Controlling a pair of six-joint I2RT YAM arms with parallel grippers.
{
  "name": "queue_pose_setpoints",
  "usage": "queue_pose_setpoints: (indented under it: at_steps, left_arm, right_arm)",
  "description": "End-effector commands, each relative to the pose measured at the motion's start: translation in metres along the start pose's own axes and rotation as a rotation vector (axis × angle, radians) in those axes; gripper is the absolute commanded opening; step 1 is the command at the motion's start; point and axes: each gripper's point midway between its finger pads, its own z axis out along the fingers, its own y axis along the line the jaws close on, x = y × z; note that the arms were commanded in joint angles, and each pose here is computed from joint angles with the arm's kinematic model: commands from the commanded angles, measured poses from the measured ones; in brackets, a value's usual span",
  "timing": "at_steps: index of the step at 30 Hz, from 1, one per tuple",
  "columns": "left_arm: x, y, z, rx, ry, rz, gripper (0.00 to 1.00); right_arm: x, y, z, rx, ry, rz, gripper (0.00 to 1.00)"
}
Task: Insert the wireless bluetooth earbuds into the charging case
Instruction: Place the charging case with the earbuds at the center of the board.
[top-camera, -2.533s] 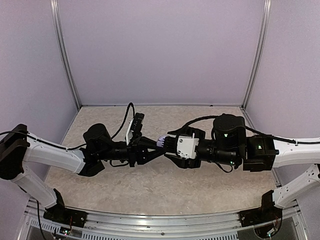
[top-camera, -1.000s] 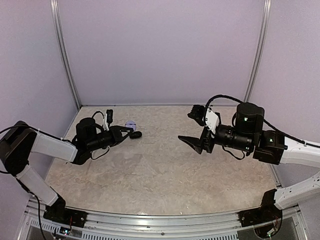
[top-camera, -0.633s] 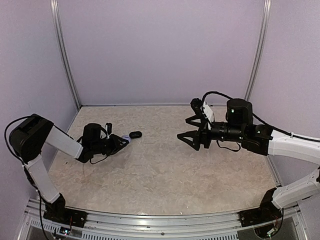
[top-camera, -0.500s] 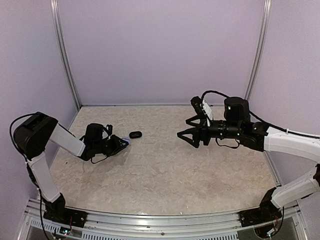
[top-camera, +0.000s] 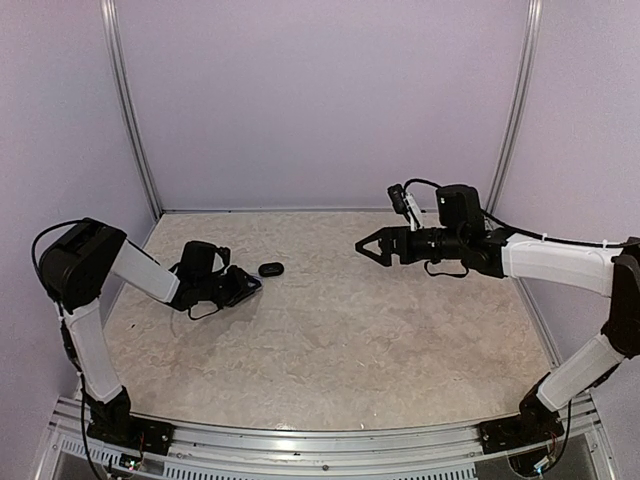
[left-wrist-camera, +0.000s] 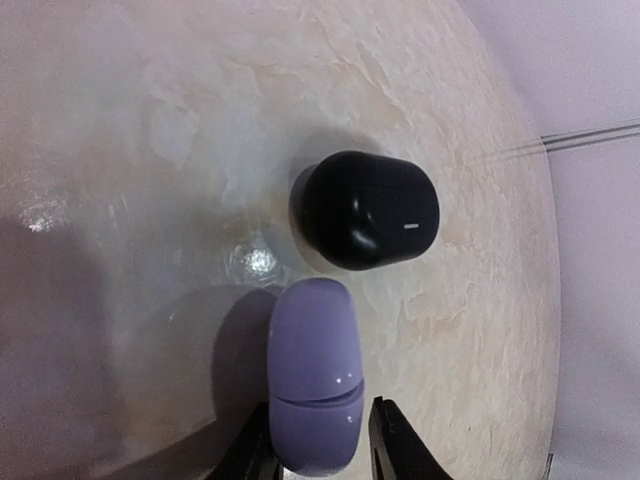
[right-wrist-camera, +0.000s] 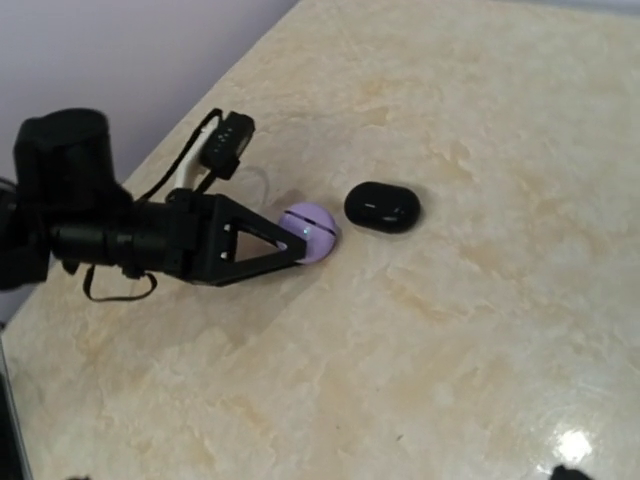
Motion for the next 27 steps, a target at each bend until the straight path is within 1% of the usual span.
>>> queue_pose_setpoints:
  at_steps: [1,2,4,7,12,16,19,23,27]
  left_arm:
    - [0.012,0.029,0.005,-0.096,0.040,-0.019,0.41]
    - [0.014,0.031,0.005,-0.101,0.044,-0.020,0.44]
    - [0.015,0.034,0.004,-0.111,0.043,-0.022,0.56]
    - [0.014,0.035,-0.001,-0.119,0.034,-0.020,0.80]
    - [0.014,0.034,-0.013,-0.134,0.019,-0.011,0.98]
    - [0.011,0.029,-0.026,-0.144,0.002,0.012,0.99]
    - [0.001,0.022,-0.042,-0.161,-0.037,0.045,0.99]
    - [-0.017,0.005,-0.068,-0.171,-0.106,0.105,0.99]
    - [-0.037,-0.026,-0.098,-0.133,-0.183,0.175,0.99]
  right_arm:
    - [-0.012,-0.003,0.004,-0.019,-0.010,0.105,0.99]
    - [-0.013,-0.003,0.004,-0.027,-0.010,0.114,1.00]
    - [-0.014,-0.002,0.004,-0.055,-0.016,0.122,0.99]
    - [-0.017,-0.003,0.000,-0.074,-0.029,0.148,0.99]
    - [-0.018,-0.005,-0.006,-0.112,-0.048,0.200,1.00]
    - [-0.021,-0.009,-0.015,-0.168,-0.071,0.261,1.00]
    - [-0.022,-0.010,-0.023,-0.217,-0.087,0.294,1.00]
    - [-0.027,-0.012,-0.033,-0.249,-0.112,0.312,1.00]
    - [-0.033,-0.008,-0.042,-0.270,-0.141,0.311,0.99]
